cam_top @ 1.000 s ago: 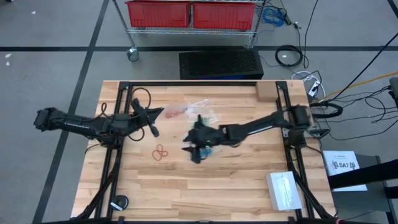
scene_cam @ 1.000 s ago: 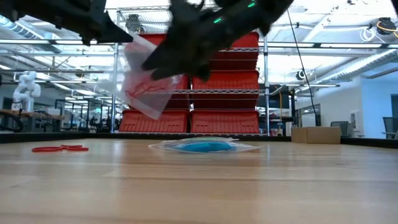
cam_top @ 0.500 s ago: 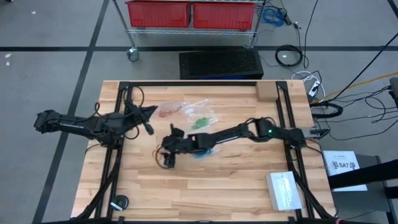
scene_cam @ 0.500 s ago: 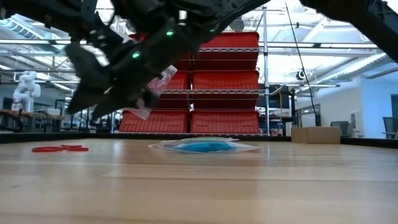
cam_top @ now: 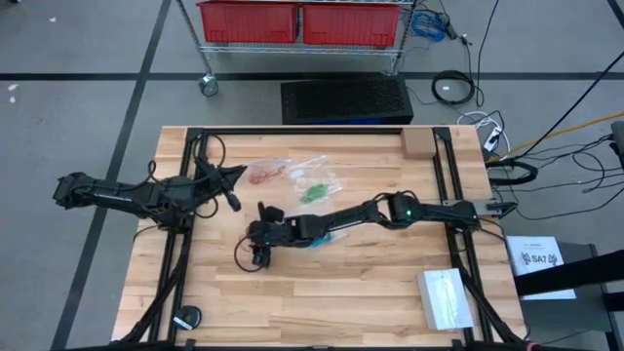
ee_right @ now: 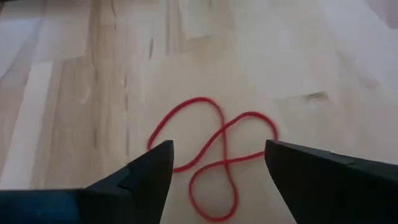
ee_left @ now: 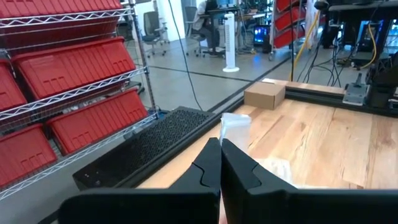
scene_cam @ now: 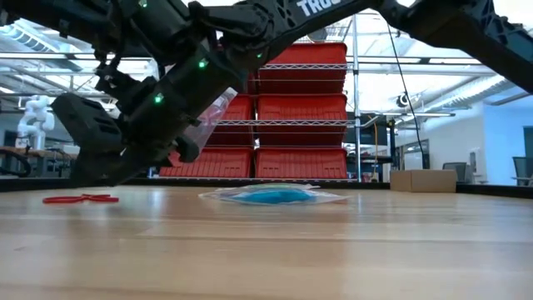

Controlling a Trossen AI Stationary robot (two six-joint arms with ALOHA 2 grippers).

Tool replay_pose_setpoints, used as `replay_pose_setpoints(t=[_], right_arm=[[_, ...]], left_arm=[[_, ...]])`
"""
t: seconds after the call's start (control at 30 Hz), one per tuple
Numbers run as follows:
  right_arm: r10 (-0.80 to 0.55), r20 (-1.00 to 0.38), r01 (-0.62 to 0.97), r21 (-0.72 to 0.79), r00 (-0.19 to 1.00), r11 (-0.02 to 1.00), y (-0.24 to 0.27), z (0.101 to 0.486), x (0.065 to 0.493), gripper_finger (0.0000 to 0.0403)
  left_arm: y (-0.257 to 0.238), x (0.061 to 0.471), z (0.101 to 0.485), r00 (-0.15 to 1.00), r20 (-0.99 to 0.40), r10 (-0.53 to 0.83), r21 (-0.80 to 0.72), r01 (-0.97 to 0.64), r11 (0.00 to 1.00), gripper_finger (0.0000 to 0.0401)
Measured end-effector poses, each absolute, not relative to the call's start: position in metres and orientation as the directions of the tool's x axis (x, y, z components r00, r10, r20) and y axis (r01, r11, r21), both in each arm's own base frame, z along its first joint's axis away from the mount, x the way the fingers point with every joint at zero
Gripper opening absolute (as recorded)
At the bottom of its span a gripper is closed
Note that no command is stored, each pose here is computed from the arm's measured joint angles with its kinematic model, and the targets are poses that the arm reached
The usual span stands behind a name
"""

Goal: Sort rubber bands
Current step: Put the red rubber band into the right transparent zip bag

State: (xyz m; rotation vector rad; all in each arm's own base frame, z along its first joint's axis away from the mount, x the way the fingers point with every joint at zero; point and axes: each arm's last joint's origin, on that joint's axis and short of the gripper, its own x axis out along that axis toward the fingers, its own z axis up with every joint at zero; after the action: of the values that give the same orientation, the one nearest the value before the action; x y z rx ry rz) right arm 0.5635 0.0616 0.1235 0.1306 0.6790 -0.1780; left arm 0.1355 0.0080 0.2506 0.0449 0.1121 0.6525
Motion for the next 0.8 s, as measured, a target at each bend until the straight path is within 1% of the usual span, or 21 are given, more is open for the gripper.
replay_pose_setpoints(t=[0.33,0.43,0.53,0.63,0.73,0.77,0.8], right_arm=[[-0.113,-0.639,0.214,0.082,0.761,0.973,0.057,0.103,0.567,0.0246],[-0.112,-0.637,0.212,0.082,0.763,0.974,0.057,0.102,0.568,0.0231],[-0.112,-0.639,0.209,0.078,0.761,0.975,0.054,0.102,0.568,0.0188],[-0.110,-0.645,0.192,0.058,0.756,0.980,0.052,0.101,0.568,0.0117],[-0.069,-0.662,0.141,0.057,0.747,0.988,0.050,0.099,0.567,0.0038],[-0.063,-0.667,0.133,0.055,0.742,0.990,0.049,0.099,0.567,0.0020],[-0.062,-0.672,0.123,0.044,0.738,0.991,0.050,0.099,0.566,0.0011]], left_arm=[[0.008,0.136,0.251,0.789,-0.090,0.608,0.069,-0.604,0.794,0.0000],[0.008,0.136,0.251,0.789,-0.090,0.608,0.069,-0.604,0.794,0.0000],[0.008,0.135,0.251,0.789,-0.090,0.608,0.070,-0.604,0.794,0.0000],[0.008,0.135,0.251,0.789,-0.090,0.608,0.070,-0.604,0.794,0.0000],[0.008,0.135,0.251,0.789,-0.090,0.608,0.070,-0.604,0.794,0.0000],[0.008,0.136,0.251,0.789,-0.090,0.608,0.069,-0.604,0.794,0.0000],[0.008,0.136,0.251,0.789,-0.091,0.608,0.070,-0.604,0.794,0.0000]])
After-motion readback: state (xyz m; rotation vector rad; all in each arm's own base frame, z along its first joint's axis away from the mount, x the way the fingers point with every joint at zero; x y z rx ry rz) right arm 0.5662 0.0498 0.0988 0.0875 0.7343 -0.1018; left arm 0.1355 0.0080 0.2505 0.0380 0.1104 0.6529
